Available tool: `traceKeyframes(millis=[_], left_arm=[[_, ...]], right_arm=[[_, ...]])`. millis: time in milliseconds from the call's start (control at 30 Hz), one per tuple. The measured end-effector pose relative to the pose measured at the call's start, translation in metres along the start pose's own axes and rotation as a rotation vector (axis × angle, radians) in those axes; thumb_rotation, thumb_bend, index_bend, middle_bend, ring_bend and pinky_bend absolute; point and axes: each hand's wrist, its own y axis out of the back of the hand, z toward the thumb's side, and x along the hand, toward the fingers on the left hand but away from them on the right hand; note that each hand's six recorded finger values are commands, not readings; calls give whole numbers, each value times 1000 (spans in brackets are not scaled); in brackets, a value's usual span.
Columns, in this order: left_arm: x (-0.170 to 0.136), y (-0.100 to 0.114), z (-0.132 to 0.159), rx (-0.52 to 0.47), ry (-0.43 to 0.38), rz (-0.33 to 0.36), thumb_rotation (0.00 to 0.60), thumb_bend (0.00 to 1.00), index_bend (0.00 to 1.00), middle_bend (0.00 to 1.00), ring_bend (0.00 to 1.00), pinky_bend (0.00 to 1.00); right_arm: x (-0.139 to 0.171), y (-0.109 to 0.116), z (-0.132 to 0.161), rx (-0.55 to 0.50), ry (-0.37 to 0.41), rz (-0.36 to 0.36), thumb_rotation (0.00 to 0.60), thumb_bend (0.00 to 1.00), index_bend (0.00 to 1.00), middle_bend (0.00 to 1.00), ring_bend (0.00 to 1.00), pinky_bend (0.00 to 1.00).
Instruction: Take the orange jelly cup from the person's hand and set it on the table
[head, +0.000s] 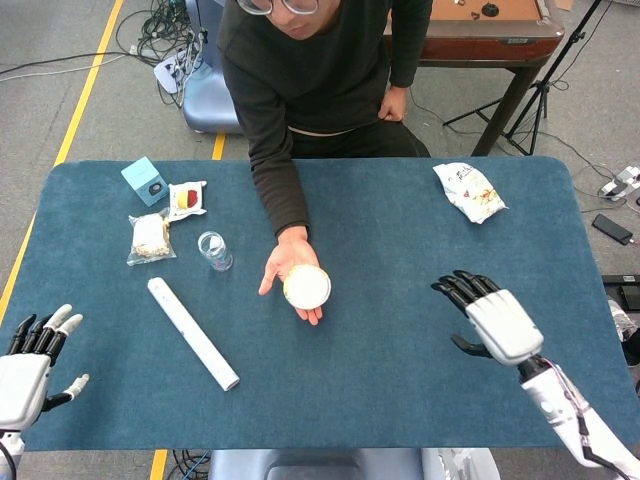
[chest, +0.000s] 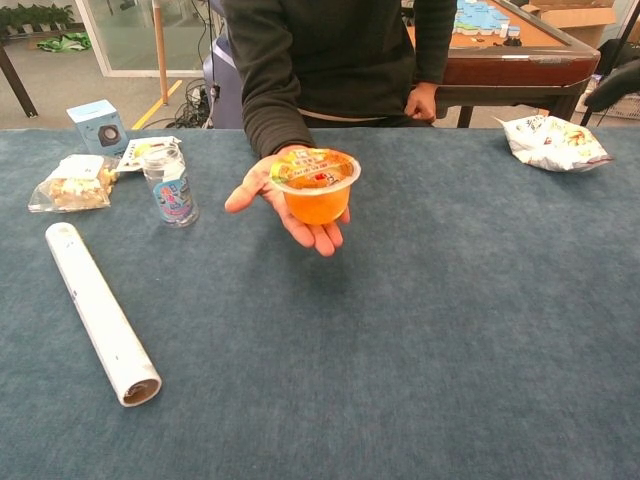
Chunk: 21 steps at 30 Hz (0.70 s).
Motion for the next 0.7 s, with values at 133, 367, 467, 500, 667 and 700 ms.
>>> traceKeyframes(millis=[133, 367, 467, 500, 667, 700], left_arm=[[-2, 1, -1, 1, 4, 2, 600, 211, 144, 75, 89, 17], [-2, 2, 0, 1, 3, 5, 600, 210, 144, 75, 89, 17], [-2, 2, -1, 2, 5, 5, 600, 210, 144, 75, 89, 17], [-3, 2, -1, 2, 7, 5, 600, 210, 144, 75, 89, 17], [-4, 2, -3, 3, 12, 5, 600, 210, 144, 75, 89, 17], [-4, 2, -3, 3, 14, 6, 600, 210, 144, 75, 89, 17]], right_arm=[[-33, 4, 23, 26, 83, 40, 600, 209, 161, 127, 66, 244], [-92, 6, 70, 37, 200, 110, 600, 124, 41, 47, 0, 178], [-114, 3, 88, 37, 236, 137, 600, 109, 2, 11, 0, 151], [-121, 2, 94, 38, 246, 143, 600, 108, 0, 5, 0, 148], [-152, -4, 120, 47, 281, 174, 600, 107, 0, 0, 0, 147], [-157, -6, 123, 50, 284, 179, 600, 107, 0, 0, 0, 147]])
